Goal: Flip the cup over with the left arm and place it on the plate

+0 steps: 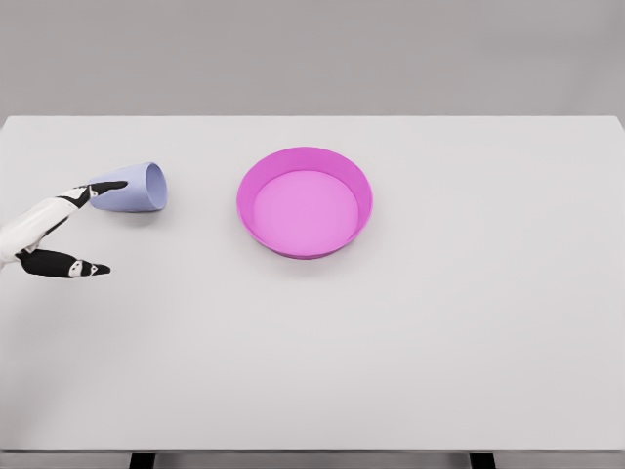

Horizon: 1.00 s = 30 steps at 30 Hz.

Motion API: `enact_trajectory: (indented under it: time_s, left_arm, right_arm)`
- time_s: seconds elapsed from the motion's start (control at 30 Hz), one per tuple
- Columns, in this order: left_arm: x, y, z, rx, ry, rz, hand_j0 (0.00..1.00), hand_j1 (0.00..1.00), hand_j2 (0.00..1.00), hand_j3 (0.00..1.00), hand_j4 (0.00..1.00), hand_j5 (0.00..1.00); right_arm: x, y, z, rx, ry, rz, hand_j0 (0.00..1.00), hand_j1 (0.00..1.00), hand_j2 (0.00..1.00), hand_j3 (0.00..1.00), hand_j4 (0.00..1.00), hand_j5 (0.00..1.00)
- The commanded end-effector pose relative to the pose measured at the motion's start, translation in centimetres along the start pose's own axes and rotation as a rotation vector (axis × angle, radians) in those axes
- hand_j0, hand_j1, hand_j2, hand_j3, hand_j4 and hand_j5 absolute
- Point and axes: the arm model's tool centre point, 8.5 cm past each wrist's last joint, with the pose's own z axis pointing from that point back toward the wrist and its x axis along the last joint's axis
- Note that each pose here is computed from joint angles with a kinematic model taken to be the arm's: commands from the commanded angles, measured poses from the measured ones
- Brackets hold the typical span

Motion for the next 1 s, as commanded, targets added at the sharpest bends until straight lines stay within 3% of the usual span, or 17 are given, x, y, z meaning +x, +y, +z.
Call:
enact_trajectory:
  time_s: [0.0,0.07,0.2,0.27,0.37,0.6,0.8,0.97]
  left_arm:
    - [0.0,0.2,0.1,0.003,0.002,0.001,1.0,1.0,1.0,1.0,1.0,1.0]
    - [-0.1,0.3,0.1,0.004,0.003,0.001,1.0,1.0,1.0,1.0,1.0,1.0]
    - [-0.4,2.5,1.2,-0.01,0.052,-0.098,1.0,1.0,1.0,1.0,1.0,1.0]
    - [-1.3,3.8,2.4,0.022,0.093,-0.105,1.0,1.0,1.0,1.0,1.0,1.0]
    - [-1.9,5.2,3.7,0.014,0.135,-0.132,1.0,1.0,1.0,1.0,1.0,1.0]
    - [-1.7,5.3,3.2,-0.075,0.135,-0.156,1.0,1.0,1.0,1.0,1.0,1.0]
    - [-2.7,6.4,2.4,-0.047,0.155,-0.149,1.0,1.0,1.0,1.0,1.0,1.0]
    - [-4.0,5.6,-0.7,-0.042,0.145,-0.09,1.0,1.0,1.0,1.0,1.0,1.0]
  right_arm:
    - [0.1,-0.1,0.0,-0.01,-0.005,-0.008,1.0,1.0,1.0,1.0,1.0,1.0]
    - [-0.6,0.0,0.0,-0.007,0.012,0.0,1.0,1.0,1.0,1.0,1.0,1.0]
    - [-0.4,-0.1,0.0,-0.007,0.009,0.0,1.0,1.0,1.0,1.0,1.0,1.0]
    - [-0.4,-0.1,0.0,-0.007,0.009,-0.001,1.0,1.0,1.0,1.0,1.0,1.0]
    - [-0.4,-0.1,0.0,-0.007,0.007,-0.001,1.0,1.0,1.0,1.0,1.0,1.0]
    - [-0.4,-0.1,0.0,-0.007,0.009,-0.001,1.0,1.0,1.0,1.0,1.0,1.0]
    - [-0.4,-0.1,0.0,-0.007,0.009,-0.001,1.0,1.0,1.0,1.0,1.0,1.0]
    - [-0.4,-0.1,0.0,-0.007,0.009,-0.001,1.0,1.0,1.0,1.0,1.0,1.0]
